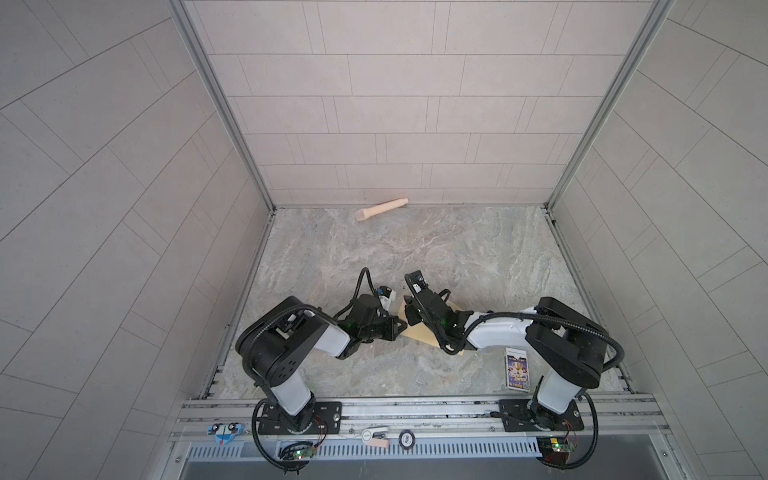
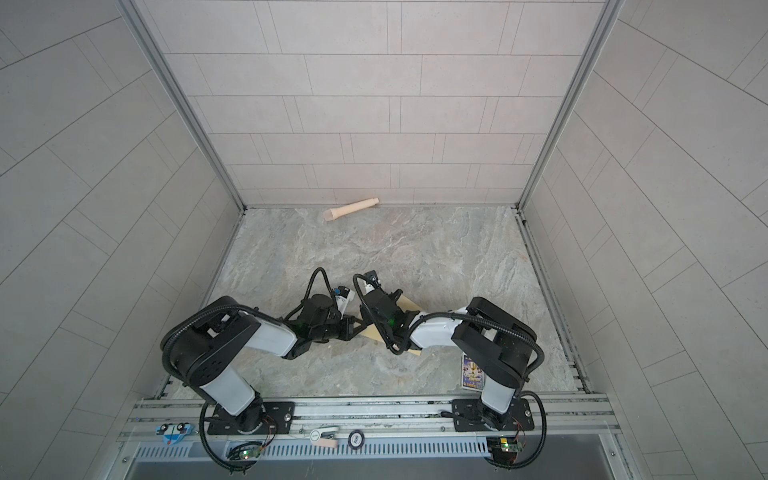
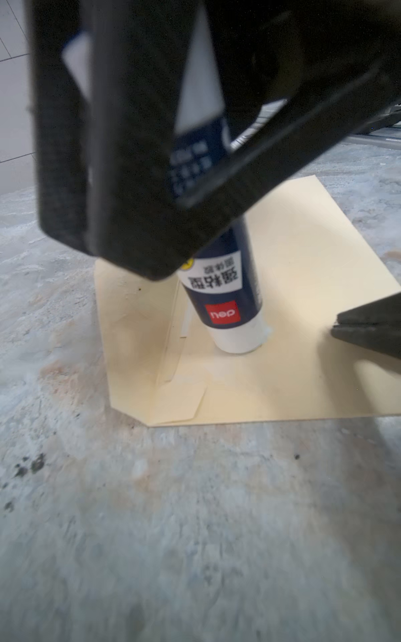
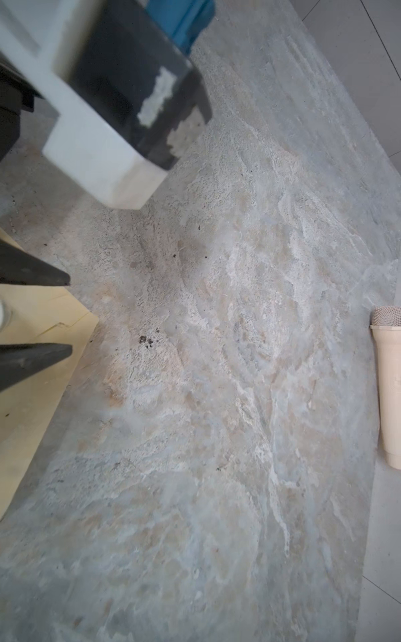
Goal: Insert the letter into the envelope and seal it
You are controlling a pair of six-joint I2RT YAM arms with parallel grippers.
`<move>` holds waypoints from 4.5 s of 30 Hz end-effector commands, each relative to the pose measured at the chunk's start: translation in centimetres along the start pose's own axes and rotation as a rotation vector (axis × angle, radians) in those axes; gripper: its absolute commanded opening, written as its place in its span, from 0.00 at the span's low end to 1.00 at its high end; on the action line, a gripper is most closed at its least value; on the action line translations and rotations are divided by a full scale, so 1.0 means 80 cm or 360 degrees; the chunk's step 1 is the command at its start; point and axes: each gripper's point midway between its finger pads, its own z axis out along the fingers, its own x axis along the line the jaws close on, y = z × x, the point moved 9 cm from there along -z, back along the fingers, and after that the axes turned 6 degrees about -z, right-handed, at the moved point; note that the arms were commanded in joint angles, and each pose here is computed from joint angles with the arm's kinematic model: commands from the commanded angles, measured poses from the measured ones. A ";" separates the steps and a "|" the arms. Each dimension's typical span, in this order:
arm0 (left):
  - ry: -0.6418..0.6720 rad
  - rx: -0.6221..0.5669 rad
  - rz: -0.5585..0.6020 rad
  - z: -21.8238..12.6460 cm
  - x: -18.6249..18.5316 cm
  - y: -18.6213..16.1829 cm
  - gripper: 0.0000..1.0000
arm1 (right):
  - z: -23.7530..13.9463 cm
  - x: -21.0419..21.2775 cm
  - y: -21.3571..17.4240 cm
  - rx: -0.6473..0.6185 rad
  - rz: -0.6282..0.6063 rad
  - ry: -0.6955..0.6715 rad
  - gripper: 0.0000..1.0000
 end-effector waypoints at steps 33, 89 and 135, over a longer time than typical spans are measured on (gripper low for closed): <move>0.0369 0.0281 -0.0168 -0.004 0.045 -0.039 0.00 | -0.079 -0.044 -0.061 0.0310 -0.0249 -0.0074 0.00; -0.0476 -0.0416 0.0998 -0.057 -0.188 0.061 0.48 | -0.134 -0.061 0.096 0.0098 0.0556 0.1009 0.00; 0.0110 0.0171 0.0114 0.001 -0.027 0.000 0.00 | -0.042 -0.131 -0.036 0.0728 0.0730 0.0694 0.69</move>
